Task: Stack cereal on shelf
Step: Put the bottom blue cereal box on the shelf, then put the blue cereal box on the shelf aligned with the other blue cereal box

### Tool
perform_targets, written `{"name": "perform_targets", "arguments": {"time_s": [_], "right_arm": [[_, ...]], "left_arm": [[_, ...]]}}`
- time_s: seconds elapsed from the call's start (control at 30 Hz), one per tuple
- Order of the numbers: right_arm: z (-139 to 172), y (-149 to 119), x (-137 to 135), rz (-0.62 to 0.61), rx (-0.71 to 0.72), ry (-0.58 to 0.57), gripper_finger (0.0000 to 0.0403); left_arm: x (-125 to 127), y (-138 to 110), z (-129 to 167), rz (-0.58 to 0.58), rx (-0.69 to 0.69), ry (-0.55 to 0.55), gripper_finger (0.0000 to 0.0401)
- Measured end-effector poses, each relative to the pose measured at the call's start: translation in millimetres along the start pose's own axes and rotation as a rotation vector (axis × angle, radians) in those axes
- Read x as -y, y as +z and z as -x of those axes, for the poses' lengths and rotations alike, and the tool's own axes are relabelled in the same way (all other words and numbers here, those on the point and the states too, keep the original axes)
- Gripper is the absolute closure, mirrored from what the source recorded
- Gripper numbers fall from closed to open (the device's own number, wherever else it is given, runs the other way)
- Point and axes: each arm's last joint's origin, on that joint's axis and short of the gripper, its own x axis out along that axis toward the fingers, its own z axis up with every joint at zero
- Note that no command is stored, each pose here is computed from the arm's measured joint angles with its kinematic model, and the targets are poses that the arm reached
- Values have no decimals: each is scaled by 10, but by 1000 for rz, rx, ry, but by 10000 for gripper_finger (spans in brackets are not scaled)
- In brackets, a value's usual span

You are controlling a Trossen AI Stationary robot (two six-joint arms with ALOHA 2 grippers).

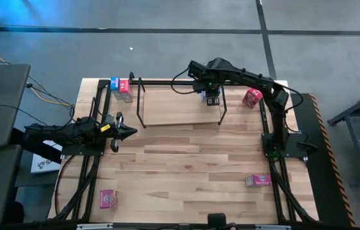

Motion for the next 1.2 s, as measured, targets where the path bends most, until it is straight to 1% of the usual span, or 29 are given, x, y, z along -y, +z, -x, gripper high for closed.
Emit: {"name": "perform_targets", "arguments": {"time_s": [0.1, 0.4, 0.5, 0.63, 0.77, 0.87, 0.97, 1.2], "right_arm": [[-66, 18, 15, -1, -15, 5, 302], [-81, 23, 44, -11, -4, -3, 298], [-83, 29, 47, -15, 1, -6, 276], [-83, 30, 48, -37, 2, -6, 222], [-76, 21, 45, -29, -3, -4, 165], [-24, -12, 37, -28, -2, -3, 137], [56, -56, 33, -35, 10, -5, 125], [345, -197, 29, -64, 102, -16, 123]], "left_arm": [[0, 0, 0, 0, 0, 0, 398], [0, 0, 0, 0, 0, 0, 398], [0, 0, 0, 0, 0, 0, 398], [0, 0, 0, 0, 0, 0, 398], [0, -2, 0, 0, -1, 0, 398], [0, -1, 0, 0, 0, 0, 398], [0, 0, 0, 0, 0, 0, 398], [0, 0, 0, 0, 0, 0, 398]]}}
